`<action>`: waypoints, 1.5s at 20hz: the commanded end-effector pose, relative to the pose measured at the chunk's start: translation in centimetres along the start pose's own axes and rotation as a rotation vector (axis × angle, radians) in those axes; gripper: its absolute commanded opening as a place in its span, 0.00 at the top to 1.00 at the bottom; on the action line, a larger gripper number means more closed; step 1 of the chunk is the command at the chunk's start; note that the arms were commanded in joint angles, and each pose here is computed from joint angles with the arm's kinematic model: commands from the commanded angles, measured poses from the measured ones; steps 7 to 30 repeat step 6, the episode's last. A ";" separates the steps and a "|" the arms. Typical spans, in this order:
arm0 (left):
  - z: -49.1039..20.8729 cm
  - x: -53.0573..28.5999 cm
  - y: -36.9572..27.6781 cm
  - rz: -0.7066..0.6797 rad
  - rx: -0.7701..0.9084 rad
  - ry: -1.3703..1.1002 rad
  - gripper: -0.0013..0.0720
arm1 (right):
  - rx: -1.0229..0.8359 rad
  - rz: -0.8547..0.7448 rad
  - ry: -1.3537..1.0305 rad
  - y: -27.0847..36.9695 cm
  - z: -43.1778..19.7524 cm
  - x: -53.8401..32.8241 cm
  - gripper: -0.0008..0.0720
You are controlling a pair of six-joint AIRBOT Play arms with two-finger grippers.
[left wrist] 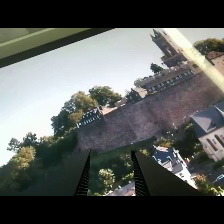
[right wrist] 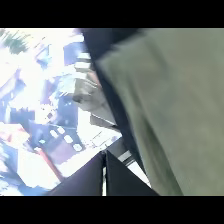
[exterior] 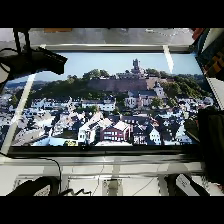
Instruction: Fold the clothes and pants, and hang the long-sleeved shirts on hangers.
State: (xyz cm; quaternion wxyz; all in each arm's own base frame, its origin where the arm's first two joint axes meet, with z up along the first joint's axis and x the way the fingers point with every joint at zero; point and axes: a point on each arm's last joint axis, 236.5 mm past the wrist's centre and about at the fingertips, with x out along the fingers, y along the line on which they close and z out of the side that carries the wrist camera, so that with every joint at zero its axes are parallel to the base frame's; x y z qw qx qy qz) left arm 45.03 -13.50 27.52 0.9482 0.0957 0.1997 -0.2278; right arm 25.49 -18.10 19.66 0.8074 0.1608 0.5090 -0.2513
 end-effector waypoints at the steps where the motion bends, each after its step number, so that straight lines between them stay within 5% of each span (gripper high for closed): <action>1: 0.0 0.0 0.1 0.002 0.000 -0.001 0.59 | -0.218 -0.119 -0.083 2.5 1.8 -0.5 0.94; 6: 0.0 0.0 0.1 0.002 0.000 -0.001 0.59 | -0.224 -0.017 -0.118 5.4 2.2 -0.4 0.94; 30: 0.0 0.0 0.1 0.002 0.000 -0.001 0.59 | -0.224 -0.017 -0.118 5.4 2.2 -0.4 0.94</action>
